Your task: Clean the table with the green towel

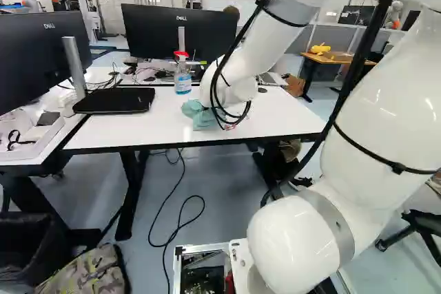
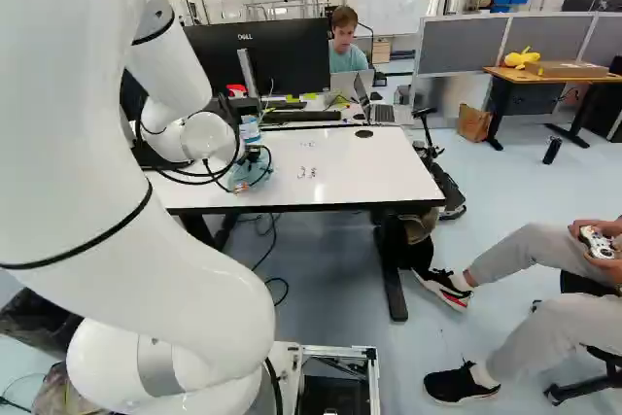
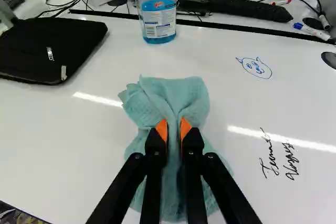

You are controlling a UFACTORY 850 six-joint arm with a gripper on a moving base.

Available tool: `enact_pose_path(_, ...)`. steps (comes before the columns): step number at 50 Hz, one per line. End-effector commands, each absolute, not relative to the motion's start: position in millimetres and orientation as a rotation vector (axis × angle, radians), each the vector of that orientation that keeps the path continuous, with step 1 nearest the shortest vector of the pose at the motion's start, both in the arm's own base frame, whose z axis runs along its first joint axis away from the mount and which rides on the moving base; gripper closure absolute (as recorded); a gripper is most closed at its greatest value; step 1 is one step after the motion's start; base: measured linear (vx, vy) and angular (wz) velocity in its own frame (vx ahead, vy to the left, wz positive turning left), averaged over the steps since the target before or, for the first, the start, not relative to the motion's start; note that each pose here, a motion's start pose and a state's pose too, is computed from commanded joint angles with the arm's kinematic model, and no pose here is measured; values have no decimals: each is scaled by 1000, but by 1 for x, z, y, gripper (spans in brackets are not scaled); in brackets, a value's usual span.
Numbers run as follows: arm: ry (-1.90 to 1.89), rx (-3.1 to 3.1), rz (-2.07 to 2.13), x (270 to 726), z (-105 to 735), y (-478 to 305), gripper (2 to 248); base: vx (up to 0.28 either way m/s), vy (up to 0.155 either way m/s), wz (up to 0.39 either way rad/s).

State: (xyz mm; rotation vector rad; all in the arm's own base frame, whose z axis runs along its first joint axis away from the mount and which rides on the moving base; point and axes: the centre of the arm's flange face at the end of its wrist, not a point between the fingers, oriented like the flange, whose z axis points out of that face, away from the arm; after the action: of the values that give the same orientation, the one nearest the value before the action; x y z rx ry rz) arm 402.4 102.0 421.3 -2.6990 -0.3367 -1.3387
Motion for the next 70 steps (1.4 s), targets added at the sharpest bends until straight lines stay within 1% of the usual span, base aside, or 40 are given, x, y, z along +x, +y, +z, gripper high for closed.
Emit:
enact_pose_path(13, -321, -2691, -1366, 395, 429, 96, 202, 0, 0, 0)
enact_pose_path(36, -241, -2717, -1389, 364, 426, 65, 202, 0, 0, 0)
enact_pose_path(70, -66, -2774, -1425, 353, 425, 17, 202, 0, 0, 0)
